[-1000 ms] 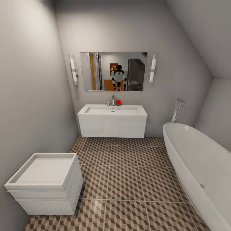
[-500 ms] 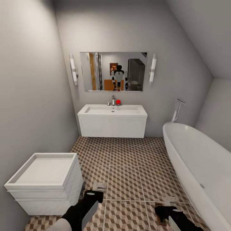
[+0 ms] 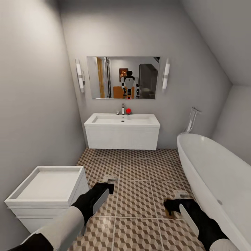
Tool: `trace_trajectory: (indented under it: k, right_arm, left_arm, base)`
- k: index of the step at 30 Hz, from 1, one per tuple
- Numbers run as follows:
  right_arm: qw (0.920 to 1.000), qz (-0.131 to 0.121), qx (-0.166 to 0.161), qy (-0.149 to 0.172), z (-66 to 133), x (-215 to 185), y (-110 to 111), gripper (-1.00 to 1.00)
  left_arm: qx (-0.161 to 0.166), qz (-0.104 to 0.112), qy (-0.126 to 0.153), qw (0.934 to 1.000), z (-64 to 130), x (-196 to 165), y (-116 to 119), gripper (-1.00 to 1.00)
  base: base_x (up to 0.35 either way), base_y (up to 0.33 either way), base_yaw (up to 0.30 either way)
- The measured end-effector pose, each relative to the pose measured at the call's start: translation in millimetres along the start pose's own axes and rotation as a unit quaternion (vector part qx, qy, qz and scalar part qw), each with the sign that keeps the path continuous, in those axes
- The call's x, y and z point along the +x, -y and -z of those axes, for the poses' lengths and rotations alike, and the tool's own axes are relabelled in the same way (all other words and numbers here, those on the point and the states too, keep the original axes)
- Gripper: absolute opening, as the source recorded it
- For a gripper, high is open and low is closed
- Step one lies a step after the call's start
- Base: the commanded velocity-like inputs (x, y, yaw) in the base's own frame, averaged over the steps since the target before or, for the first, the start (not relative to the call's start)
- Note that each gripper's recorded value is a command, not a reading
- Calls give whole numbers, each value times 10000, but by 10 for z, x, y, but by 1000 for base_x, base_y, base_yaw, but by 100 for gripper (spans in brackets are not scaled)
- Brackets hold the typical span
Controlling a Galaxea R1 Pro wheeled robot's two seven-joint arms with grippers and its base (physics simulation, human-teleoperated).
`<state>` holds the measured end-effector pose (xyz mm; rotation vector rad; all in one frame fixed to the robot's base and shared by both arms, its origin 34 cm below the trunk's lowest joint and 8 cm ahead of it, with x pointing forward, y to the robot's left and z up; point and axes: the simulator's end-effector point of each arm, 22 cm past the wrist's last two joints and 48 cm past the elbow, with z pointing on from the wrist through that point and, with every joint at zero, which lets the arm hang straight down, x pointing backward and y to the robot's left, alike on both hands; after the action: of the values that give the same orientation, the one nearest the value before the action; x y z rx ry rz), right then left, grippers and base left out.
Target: Take the four mousetraps from the cabinet in the bathroom and place them on the bathroom floor. Make sure all four end up on the same floor surface, and ensure that at least two of them are either under or directly next to the same bathroom sink.
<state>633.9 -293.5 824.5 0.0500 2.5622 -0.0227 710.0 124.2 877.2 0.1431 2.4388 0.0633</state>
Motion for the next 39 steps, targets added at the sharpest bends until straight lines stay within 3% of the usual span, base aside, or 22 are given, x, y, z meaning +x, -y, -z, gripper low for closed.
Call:
trace_trajectory:
  k: [11, 18, 39]
  right_arm:
    - [9998, 65, -175, -105, 112, -236, -195, -100]
    - [9992, 109, -368, 116, 273, -495, -401, -100]
    - [9988, 155, -383, 254, 367, -721, -431, -100]
  left_arm:
    - [-152, 22, -178, 9997, 64, -214, -102, -100]
    - [-162, 16, -208, 9997, 69, -216, -106, -100]
    - [-147, -19, -263, 9995, 80, -210, -86, -100]
  base:
    - [0, 0, 0]
    - [0, 0, 0]
    - [0, 0, 0]
